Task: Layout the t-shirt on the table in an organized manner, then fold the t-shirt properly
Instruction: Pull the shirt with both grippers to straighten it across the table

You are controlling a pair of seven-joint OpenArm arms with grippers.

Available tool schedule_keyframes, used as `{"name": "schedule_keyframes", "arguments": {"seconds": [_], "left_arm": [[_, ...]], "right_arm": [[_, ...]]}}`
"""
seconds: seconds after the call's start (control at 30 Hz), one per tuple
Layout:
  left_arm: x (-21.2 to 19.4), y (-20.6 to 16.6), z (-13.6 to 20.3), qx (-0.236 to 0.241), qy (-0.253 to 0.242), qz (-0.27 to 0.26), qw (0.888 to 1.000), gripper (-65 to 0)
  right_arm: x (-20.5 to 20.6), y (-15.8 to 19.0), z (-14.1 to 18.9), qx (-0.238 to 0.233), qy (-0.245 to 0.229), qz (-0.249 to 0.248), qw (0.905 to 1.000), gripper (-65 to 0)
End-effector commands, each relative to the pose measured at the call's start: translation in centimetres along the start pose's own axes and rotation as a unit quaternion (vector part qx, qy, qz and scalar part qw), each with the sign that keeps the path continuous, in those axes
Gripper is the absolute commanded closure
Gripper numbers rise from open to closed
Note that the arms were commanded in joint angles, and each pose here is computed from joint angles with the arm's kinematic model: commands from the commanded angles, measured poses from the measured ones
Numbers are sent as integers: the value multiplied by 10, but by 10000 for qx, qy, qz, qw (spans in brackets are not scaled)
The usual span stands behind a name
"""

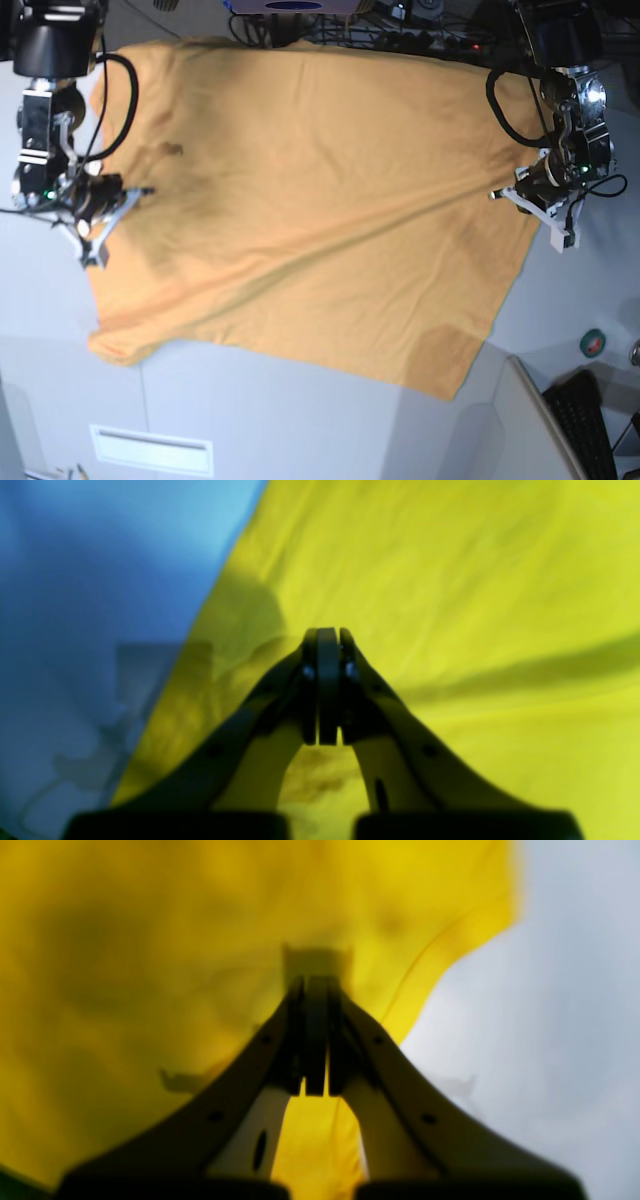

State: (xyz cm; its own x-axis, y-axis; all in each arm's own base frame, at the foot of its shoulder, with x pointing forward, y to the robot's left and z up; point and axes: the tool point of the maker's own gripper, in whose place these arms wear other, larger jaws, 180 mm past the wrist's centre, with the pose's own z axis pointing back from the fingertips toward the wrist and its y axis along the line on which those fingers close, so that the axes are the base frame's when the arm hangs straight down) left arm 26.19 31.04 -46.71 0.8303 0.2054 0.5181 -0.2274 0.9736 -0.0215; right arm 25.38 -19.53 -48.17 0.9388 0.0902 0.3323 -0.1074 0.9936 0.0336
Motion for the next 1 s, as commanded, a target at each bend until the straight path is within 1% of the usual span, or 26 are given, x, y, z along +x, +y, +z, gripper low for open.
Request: {"name": "schedule_keyframes", "arguments": {"seconds": [0.0,0.07,0.13,0.2,0.27,0.3,0.37,0.43,0.5,0.57,0.7,0.83,0.9,0.97], "left_arm": [[11,0,0,-6,-104,-92,9999,0],[3,-9,-6,-85,51,-294,9995,0],[-4,-18,-11,-167,198,-475,9985,0],[-1,-29,-15,-252,226,-587,9977,0],[-1,-36,-22,-313,329,-630,9970,0],[-4,-34,-26,-270,395,-564,9973,0],[0,-34,-32,-175,452,-458,9978,0],[5,-42,-38,-211,500,-518,9972,0],[15,-49,-42,-259,478,-563,9969,0],[27,-53,-45,-282,430,-534,9972,0],[55,-76,-53,-472,281,-348,9979,0],[78,-92,-62,-594,82,-222,9980,0],[91,-99,-66,-643,-57,-143,9978,0],[102,-106,-69,-700,-159,-63,9974,0]], "right_arm": [[12,2,6,25,-230,127,9997,0],[-8,12,-1,121,-17,219,9997,0],[-16,20,-8,202,-22,276,9994,0],[-19,20,-16,237,-46,211,9995,0],[-13,15,-24,230,-59,127,9996,0],[-11,12,-30,238,-29,76,9997,0],[-3,-3,-37,150,16,24,9999,0],[10,-15,-47,119,-3,-101,9999,0],[30,-22,-56,123,-129,-252,9995,0],[47,-37,-62,67,-235,-420,9988,0],[90,-52,-66,46,-731,-732,9946,0],[138,-72,-52,-65,-1343,-852,9872,0],[157,-76,-44,-98,-1574,-868,9837,0],[167,-88,-36,-184,-1696,-872,9815,0]]}}
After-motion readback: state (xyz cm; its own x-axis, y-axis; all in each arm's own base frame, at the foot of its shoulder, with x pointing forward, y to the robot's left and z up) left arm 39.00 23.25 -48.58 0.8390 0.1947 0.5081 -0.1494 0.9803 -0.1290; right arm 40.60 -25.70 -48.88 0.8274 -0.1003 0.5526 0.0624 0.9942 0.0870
